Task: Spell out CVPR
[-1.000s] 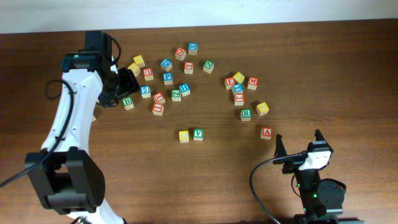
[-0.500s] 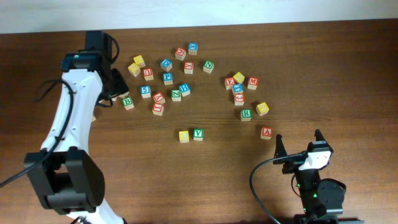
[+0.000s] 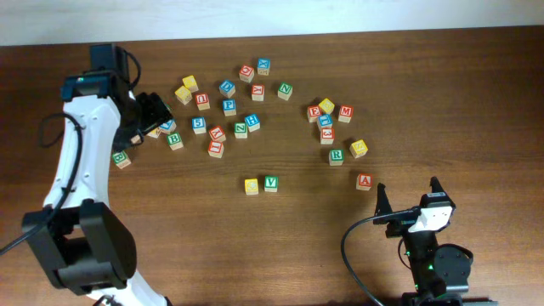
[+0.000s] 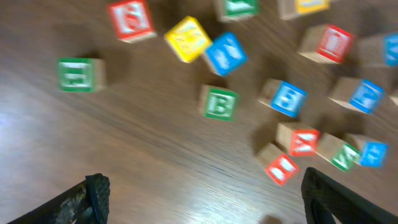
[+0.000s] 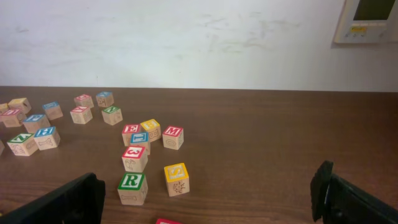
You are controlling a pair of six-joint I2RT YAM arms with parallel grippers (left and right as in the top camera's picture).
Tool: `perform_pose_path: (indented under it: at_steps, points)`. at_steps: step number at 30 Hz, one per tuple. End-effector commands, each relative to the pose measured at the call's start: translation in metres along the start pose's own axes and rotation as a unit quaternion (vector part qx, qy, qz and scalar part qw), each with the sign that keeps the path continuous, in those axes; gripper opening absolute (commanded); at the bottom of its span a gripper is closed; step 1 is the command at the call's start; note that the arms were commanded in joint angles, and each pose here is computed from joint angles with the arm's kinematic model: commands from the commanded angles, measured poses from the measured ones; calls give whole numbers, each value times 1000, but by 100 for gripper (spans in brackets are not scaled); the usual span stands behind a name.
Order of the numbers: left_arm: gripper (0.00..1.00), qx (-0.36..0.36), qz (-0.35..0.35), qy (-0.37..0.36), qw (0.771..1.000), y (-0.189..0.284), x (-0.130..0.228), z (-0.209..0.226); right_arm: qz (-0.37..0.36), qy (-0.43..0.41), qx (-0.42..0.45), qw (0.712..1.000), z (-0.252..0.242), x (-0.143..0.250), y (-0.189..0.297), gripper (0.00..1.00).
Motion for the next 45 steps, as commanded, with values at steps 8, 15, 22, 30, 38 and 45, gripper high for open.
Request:
perform_pose_path:
  at_steps: [8,15,22,30,38,45]
  points:
    - [99,8,20,-93,995,-33,9,-45,0,2,6,1000,-3,2,0,98]
    - [99,-45,31,16,998,-33,1,23,-53,-113,-181,975,59,-40,14,98]
    - [99,-46,37,31,998,-34,2,33,-237,-144,-363,889,110,-142,88,98]
    - [99,-30,41,30,998,-34,3,27,-148,17,-230,962,118,-199,78,98]
    - [99,-20,37,31,999,-34,1,23,274,-49,-153,948,113,-165,-19,98]
    - [99,-20,37,31,999,-34,1,24,434,-193,-283,833,155,-132,-39,98]
Point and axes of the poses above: each gripper's point midway between its finger pads, its own y axis back along the fingers, its own z axis along the line the jaws close on, x = y × z, the point moved 1 cm from there along y, back along the fingers, and after that the axes turned 14 degrees about -y, right-handed, at the moved point
